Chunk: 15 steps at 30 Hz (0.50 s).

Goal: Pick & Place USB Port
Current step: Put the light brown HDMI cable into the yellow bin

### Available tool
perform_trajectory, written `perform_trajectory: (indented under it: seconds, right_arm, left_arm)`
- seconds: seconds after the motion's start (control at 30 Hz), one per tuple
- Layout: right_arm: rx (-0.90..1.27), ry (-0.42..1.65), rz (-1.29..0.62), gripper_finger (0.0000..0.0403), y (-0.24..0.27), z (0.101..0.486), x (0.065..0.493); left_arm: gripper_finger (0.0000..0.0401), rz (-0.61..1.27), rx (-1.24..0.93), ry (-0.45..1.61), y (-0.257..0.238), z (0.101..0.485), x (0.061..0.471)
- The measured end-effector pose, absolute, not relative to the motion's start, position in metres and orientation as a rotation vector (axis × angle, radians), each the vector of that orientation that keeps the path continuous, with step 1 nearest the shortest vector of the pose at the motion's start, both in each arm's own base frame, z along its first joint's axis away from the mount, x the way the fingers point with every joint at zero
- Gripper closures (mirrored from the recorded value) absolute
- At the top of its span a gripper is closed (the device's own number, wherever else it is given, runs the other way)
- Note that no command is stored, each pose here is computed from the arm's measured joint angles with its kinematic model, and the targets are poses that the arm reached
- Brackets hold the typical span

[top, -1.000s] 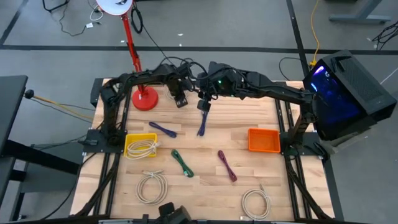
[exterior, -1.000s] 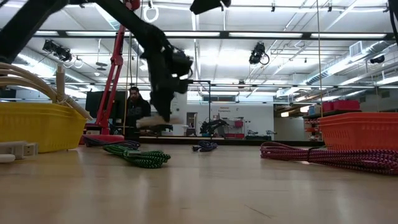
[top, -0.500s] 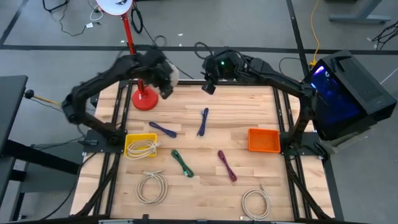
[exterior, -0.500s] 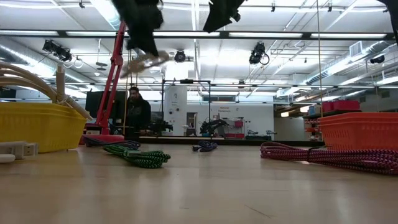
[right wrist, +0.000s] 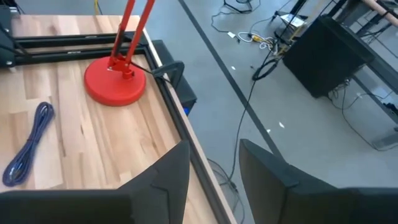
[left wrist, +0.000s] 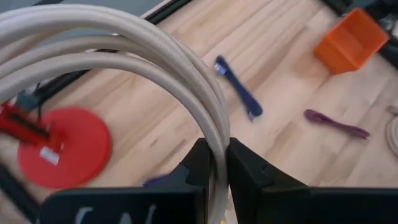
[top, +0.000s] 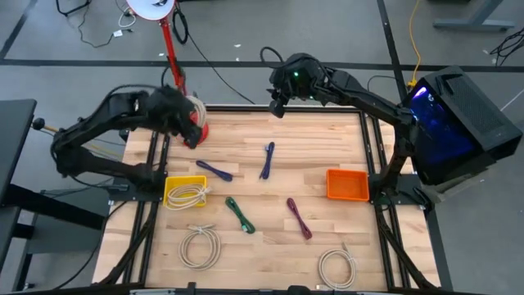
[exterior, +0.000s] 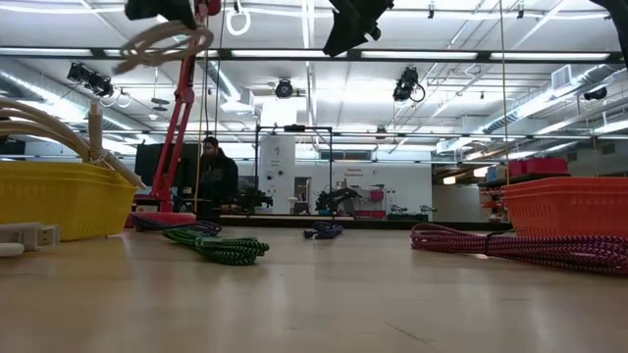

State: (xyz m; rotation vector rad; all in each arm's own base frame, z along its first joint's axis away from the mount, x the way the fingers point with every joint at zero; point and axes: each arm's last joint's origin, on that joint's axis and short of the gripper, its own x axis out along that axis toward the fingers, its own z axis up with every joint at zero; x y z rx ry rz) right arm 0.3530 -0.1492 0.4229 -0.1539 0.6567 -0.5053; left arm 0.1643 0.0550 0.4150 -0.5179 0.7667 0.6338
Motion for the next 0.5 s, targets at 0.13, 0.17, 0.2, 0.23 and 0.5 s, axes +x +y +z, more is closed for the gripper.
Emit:
perform_trajectory:
  seconds: [0.13,0.17,0.2,0.23,0.5]
  right_arm:
    - [-0.157,0.65,-0.489,0.0262,-0.149,0.423,0.353]
    - [-0.159,0.65,-0.488,0.0262,-0.149,0.423,0.353]
    - [-0.16,0.651,-0.488,0.0262,-0.149,0.423,0.353]
    - [-0.165,0.654,-0.488,0.0262,-0.15,0.423,0.353]
    - [-0.184,0.673,-0.481,0.0262,-0.15,0.422,0.352]
  left_arm:
    - [0.0365,0.705,-0.527,0.799,0.035,0.411,0.164]
    - [0.0365,0.722,-0.532,0.803,0.03,0.41,0.163]
    - [0.0365,0.737,-0.539,0.801,0.026,0.409,0.164]
    - [0.0365,0.748,-0.549,0.797,0.022,0.408,0.166]
    - [0.0365,0.802,-0.651,0.853,-0.013,0.36,0.178]
